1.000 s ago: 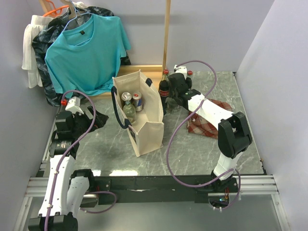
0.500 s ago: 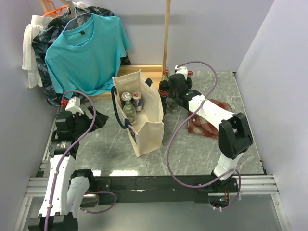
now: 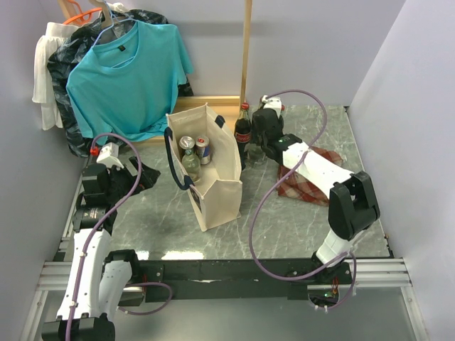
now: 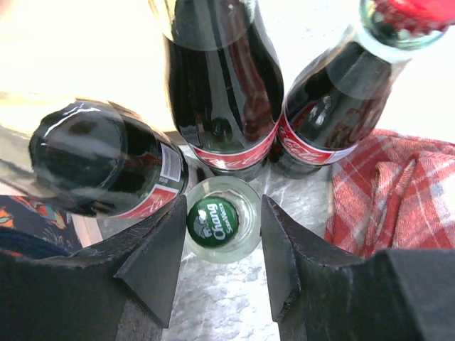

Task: Take the beverage out of the canvas bag
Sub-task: Place the drink at the center of the board.

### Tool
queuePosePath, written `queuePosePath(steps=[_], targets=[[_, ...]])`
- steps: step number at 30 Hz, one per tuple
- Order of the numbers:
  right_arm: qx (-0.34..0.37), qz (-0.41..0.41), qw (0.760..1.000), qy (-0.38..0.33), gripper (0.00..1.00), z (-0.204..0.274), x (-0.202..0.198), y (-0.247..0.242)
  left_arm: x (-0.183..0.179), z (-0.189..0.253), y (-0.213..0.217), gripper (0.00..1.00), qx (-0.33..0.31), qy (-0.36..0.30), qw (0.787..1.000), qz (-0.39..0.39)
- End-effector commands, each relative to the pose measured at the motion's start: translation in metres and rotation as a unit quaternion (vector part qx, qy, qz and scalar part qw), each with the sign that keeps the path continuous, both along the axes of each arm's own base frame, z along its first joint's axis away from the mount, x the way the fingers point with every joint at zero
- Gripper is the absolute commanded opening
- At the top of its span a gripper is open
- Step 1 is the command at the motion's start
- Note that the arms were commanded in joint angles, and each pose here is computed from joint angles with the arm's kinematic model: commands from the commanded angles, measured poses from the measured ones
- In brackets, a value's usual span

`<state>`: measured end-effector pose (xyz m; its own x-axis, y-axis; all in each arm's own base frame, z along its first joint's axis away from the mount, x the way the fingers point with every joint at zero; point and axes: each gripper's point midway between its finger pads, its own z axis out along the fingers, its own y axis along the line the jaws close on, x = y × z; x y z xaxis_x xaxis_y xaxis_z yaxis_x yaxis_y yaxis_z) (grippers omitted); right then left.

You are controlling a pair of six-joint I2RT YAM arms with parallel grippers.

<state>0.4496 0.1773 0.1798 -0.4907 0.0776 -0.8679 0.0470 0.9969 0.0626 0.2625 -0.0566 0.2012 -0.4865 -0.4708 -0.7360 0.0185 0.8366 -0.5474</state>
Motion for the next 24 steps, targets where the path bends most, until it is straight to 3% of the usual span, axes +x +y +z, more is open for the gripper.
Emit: queuePosePath(steps=[1, 7, 14, 24], targets=[[0.016, -0.021, 0.999, -0.041, 0.52, 0.039, -0.006, -0.012, 0.004, 0.019, -0.002, 0.96, -0.001, -0.032, 0.999, -0.004], [-0.022, -0.002, 0.995, -0.096, 0.54, 0.112, -0.024, -0.011, 0.004, 0.017, -0.002, 0.96, -0.002, -0.029, 1.000, -0.004], [0.010, 0.054, 0.991, -0.121, 0.55, 0.158, -0.063, 0.012, 0.004, 0.020, 0.000, 0.96, 0.000, -0.034, 0.999, 0.001], [0.024, 0.248, 0.963, -0.099, 0.55, 0.193, -0.121, 0.086, 0.003, 0.022, 0.004, 0.96, 0.006, -0.039, 0.999, 0.012]])
